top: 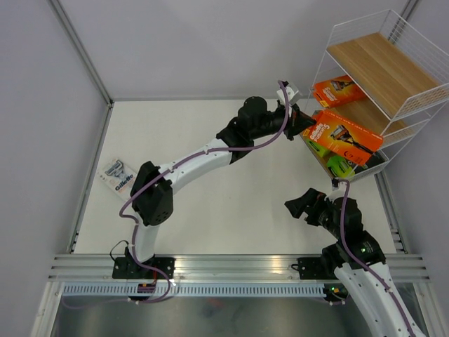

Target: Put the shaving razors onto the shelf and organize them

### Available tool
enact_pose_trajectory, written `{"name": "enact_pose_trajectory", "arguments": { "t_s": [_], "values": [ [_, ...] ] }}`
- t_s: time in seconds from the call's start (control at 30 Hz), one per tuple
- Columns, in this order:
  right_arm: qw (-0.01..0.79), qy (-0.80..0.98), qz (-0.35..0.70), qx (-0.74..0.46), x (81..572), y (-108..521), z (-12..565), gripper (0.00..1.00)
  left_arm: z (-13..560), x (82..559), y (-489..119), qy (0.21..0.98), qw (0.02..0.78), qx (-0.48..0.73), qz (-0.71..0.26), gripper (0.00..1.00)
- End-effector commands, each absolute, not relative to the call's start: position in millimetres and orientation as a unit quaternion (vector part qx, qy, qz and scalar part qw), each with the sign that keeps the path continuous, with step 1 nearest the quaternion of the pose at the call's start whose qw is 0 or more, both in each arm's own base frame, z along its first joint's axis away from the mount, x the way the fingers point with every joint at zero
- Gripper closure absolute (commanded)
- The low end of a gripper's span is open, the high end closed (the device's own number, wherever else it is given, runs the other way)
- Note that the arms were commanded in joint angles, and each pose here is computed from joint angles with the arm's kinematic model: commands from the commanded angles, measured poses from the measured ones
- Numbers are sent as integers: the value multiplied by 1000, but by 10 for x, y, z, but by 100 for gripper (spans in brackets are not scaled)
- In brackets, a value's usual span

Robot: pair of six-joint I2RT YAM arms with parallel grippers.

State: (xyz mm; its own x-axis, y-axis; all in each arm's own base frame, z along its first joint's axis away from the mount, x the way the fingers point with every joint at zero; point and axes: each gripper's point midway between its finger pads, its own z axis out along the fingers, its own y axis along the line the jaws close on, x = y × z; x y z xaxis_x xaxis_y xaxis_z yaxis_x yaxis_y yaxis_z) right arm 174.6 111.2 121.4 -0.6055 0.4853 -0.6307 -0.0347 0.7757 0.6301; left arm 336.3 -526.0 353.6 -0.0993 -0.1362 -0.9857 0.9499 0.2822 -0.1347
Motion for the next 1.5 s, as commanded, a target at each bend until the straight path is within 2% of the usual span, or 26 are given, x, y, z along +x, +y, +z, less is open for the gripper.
{"name": "enact_pose_trajectory", "arguments": {
  "t_s": [0.0, 0.37, 0.4, 0.67, 0.8, 0.97, 1.13, 1.23, 1.47],
  "values": [
    [440, 832, 311, 130, 1786, 1109, 1386, 2, 3824, 3540, -5174, 530, 624, 341, -461, 98],
    [443, 831, 306, 137, 1856, 1104, 1395, 2, 4166, 3681, -5090, 496, 632, 335, -492, 98],
    [446, 830, 304, 140, 1865, 1094, 1404, 2, 4018, 3717, -5184, 502, 618, 341, -499, 98],
    [455, 826, 296, 152, 1867, 1036, 1498, 2, 4067, 3568, -5491, 498, 562, 319, -579, 98],
    [462, 819, 301, 157, 1843, 1020, 1609, 2, 4058, 3391, -5603, 530, 495, 264, -635, 98],
    [492, 801, 294, 172, 1774, 899, 1951, 2, 3992, 3306, -5689, 551, 430, 183, -691, 98],
    [557, 750, 301, 191, 1638, 712, 2516, 2, 3868, 3320, -5809, 573, 365, 126, -723, 98],
    [590, 723, 298, 199, 1582, 600, 2822, 2, 3627, 3394, -5870, 607, 348, 81, -710, 98],
    [641, 688, 264, 214, 1362, 306, 3407, 2, 3336, 3563, -5854, 622, 339, 6, -706, 98]
  ]
}}
